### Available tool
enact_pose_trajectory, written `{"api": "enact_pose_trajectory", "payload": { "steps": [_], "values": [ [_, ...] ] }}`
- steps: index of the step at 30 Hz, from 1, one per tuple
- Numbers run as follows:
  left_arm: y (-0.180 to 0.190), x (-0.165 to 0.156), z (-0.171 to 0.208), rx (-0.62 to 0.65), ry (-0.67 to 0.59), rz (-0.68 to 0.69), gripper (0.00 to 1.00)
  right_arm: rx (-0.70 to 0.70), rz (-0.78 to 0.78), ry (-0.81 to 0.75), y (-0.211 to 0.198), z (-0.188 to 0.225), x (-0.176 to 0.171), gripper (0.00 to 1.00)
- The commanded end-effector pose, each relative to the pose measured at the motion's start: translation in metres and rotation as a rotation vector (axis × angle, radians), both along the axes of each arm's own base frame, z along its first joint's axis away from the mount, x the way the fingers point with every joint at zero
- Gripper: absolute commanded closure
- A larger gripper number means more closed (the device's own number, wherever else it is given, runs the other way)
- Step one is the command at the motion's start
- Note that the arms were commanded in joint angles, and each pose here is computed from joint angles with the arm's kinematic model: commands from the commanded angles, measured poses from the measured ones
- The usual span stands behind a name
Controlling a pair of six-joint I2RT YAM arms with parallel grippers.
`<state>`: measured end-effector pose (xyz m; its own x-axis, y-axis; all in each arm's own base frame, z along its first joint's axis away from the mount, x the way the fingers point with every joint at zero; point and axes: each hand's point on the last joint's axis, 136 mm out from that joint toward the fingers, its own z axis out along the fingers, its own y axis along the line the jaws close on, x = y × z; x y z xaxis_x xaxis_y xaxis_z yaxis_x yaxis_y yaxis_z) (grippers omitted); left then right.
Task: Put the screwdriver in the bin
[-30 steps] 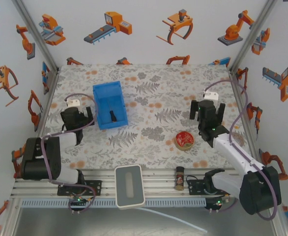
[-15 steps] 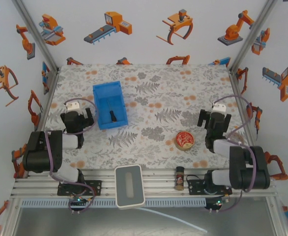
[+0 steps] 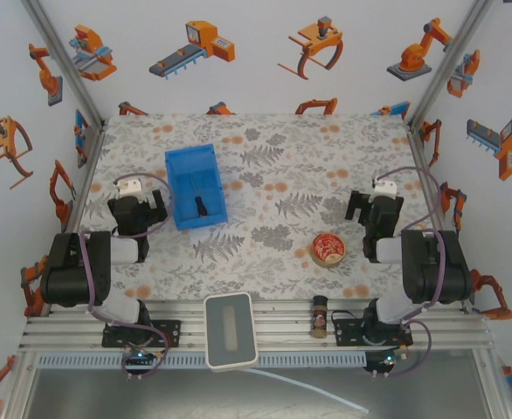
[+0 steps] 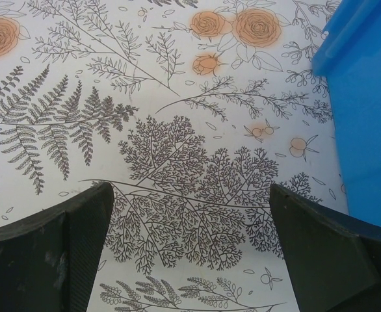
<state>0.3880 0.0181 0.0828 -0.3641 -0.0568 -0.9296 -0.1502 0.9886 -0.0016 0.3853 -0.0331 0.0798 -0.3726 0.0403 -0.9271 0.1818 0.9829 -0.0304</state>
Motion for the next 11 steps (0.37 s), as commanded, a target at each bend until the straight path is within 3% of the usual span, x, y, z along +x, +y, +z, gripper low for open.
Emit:
{"api": "enact_pose_trajectory", "payload": {
  "steps": [1,11],
  "values": [
    [-0.0008,0.0068,0.0082,-0.009,-0.022,-0.005,0.03,-0.006,-0.074,-0.051,-0.0112,0.0121,0.0013,0.01],
    [-0.0021,0.0076,0.0080,0.001,-0.017,-0.007,0.03,-0.009,-0.024,-0.037,-0.0032,0.0107,0.0043,0.01]
  ]
}}
